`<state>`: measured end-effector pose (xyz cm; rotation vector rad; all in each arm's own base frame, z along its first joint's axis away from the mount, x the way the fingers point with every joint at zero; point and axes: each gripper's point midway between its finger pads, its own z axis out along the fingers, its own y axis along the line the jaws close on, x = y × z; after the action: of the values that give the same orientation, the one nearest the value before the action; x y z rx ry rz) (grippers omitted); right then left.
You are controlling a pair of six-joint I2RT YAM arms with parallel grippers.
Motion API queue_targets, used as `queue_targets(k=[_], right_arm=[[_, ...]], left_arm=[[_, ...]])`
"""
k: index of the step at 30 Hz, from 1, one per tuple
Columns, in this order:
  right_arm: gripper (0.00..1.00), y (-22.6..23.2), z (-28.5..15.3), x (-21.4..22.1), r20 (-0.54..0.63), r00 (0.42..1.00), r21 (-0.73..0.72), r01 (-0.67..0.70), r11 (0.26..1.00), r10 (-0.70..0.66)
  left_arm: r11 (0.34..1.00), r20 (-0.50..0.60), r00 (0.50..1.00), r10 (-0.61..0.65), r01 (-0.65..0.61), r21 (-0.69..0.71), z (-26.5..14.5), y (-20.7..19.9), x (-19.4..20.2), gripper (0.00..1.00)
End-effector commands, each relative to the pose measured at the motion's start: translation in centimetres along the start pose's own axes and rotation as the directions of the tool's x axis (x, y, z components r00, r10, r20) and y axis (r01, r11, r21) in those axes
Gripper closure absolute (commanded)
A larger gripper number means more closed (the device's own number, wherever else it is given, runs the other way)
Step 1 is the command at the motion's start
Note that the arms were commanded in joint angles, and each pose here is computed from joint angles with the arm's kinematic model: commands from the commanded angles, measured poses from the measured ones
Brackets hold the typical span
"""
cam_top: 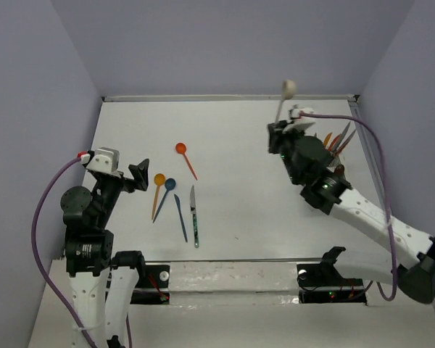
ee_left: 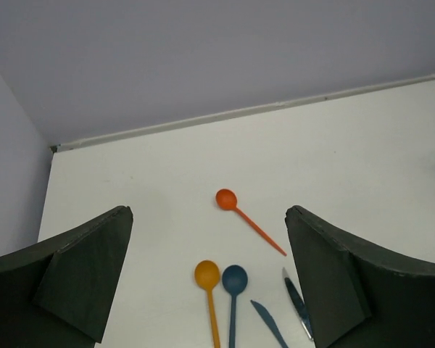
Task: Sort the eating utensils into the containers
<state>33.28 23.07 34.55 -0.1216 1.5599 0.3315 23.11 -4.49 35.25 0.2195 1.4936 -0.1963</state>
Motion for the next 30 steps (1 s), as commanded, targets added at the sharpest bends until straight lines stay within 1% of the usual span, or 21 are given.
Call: queue_targets(k=[1,2,3,4,5,6,8,9,12,15,17,19,22,23,25,26,28,29,30], right_arm=[[1.0,-10.5,-3.2,-1.5,0.119,0.993,0.242,-0.032,0.97,0.003],[1.0,-14.0,-4.3,-2.6,0.166,0.986,0.32,-0.053,0.946,-0.001],[1.0,-15.4,-4.6,-2.2,0.168,0.986,0.346,-0.051,0.937,-0.008],[1.0,-16.8,-4.8,-0.8,0.15,0.988,0.376,-0.037,0.926,-0.021],[1.0,-17.5,-4.8,-1.1,0.175,0.984,0.375,-0.043,0.926,-0.025],[1.0,-19.2,-4.7,-0.7,0.163,0.985,0.414,-0.023,0.91,-0.049],[1.0,-20.3,-3.9,0.0,0.135,0.989,0.423,0.001,0.906,-0.064],[1.0,-21.8,-3.3,1.1,0.095,0.993,0.458,0.025,0.889,-0.076],[1.0,-24.2,-2.4,2.6,0.066,0.996,0.491,0.013,0.871,-0.052],[1.0,-24.2,-2.3,3.0,0.071,0.997,0.481,-0.012,0.877,-0.025],[1.0,-24.0,-2.8,2.3,0.103,0.994,0.475,-0.03,0.88,-0.022],[1.0,-24.3,-3.9,1.6,0.141,0.99,0.497,-0.059,0.866,-0.013],[1.0,-25.4,-6.0,2.6,0.137,0.99,0.575,-0.11,0.81,0.037],[1.0,-25.9,-7.4,3.5,0.106,0.993,0.615,-0.11,0.781,0.056],[1.0,-26.0,-8.6,4.7,0.09,0.99,0.635,-0.138,0.76,0.106],[1.0,-25.9,-9.6,5.8,0.06,0.991,0.644,-0.129,0.754,0.118],[1.0,-26.0,-10.4,6.7,0.058,0.99,0.651,-0.137,0.746,0.132],[1.0,-26.5,-11.4,8.1,0.027,0.99,0.681,-0.117,0.722,0.136],[1.0,-26.5,-11.9,8.0,0.053,0.989,0.686,-0.139,0.714,0.141]], left_arm=[[0.996,-0.011,0.996,0.089,-0.089,-0.026,0.0,0.8,1.7,0.01],[0.995,-0.011,0.995,0.096,-0.096,-0.018,0.1,0.8,2.0,0.01],[0.995,-0.01,0.995,0.098,-0.098,-0.012,0.1,0.7,2.1,0.01],[0.995,-0.01,0.995,0.1,-0.1,-0.001,0.1,0.5,2.2,0.01],[0.995,-0.013,0.995,0.101,-0.101,0.005,0.1,0.4,2.4,0.01],[0.995,-0.017,0.995,0.101,-0.101,0.018,0.1,0.2,2.7,0.01],[0.994,-0.022,0.994,0.104,-0.103,0.023,0.1,0.1,3.0,0.01],[0.994,-0.021,0.994,0.109,-0.108,0.023,0.0,0.1,3.0,0.01],[0.993,-0.019,0.994,0.112,-0.111,0.034,-0.1,-0.1,3.2,0.01],[0.993,-0.018,0.993,0.114,-0.113,0.037,-0.1,-0.2,3.3,0.01],[0.993,-0.018,0.994,0.112,-0.111,0.045,-0.1,-0.3,3.4,0.01],[0.993,-0.025,0.994,0.109,-0.107,0.058,0.1,-0.5,3.7,0.01],[0.993,-0.031,0.994,0.109,-0.107,0.056,0.2,-0.4,3.8,0.01],[0.993,-0.033,0.994,0.108,-0.106,0.056,0.2,-0.4,3.9,0.01],[0.993,-0.033,0.993,0.111,-0.11,0.053,0.2,-0.3,3.9,0.01],[0.992,-0.033,0.993,0.111,-0.11,0.054,0.2,-0.3,3.9,0.01],[0.992,-0.031,0.993,0.112,-0.11,0.057,0.2,-0.4,3.8,0.01],[0.992,-0.031,0.993,0.11,-0.108,0.062,0.2,-0.5,3.8,0.01],[0.992,-0.03,0.993,0.11,-0.108,0.063,0.2,-0.5,3.8,0.01]])
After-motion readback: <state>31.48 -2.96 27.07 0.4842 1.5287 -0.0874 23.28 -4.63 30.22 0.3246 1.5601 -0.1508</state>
